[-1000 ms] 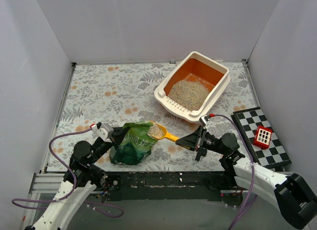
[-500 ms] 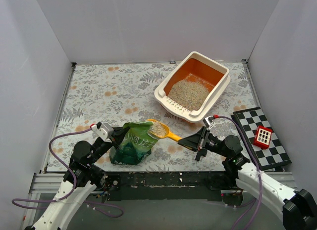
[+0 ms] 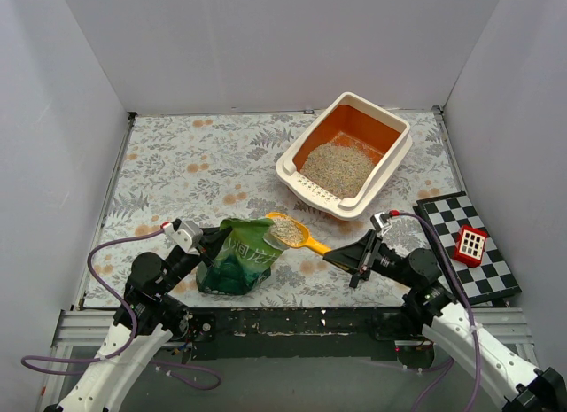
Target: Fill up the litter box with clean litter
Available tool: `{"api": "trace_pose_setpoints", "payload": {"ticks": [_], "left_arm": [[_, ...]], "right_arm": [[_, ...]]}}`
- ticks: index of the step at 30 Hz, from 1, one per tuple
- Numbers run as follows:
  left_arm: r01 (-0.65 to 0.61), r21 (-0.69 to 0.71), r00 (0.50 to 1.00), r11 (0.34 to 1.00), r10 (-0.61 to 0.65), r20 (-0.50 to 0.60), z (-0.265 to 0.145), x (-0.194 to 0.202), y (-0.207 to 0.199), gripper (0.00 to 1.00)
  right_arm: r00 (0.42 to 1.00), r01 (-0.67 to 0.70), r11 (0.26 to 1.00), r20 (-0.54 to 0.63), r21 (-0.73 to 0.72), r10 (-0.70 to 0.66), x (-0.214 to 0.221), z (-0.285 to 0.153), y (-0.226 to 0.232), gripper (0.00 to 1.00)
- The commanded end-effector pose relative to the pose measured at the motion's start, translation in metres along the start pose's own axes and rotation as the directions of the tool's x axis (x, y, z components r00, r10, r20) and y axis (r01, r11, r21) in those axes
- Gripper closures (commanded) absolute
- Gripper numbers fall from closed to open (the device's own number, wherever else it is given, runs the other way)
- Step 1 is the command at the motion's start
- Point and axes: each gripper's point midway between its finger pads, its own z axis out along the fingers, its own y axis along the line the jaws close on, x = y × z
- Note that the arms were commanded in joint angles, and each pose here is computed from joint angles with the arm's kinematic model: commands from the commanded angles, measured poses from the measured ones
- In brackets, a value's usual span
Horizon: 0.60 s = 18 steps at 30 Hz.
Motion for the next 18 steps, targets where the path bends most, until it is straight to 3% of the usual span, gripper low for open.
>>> {"api": "trace_pose_setpoints", "payload": {"ticks": [1,18], "left_arm": [[-0.015,-0.012,0.998,1.000,0.016,0.054,0.000,-0.014,0.002,1.00],[-0.016,-0.016,0.998,1.000,0.017,0.063,-0.001,-0.016,0.002,1.00]], "right_arm": [[0.996,-0.094,0.983,0.009,0.160,0.094,0.020,-0.022,-0.098,0.99],[0.967,-0.087,0.979,0.254,0.186,0.037,-0.031,-0.016,-0.058,0.99]]}}
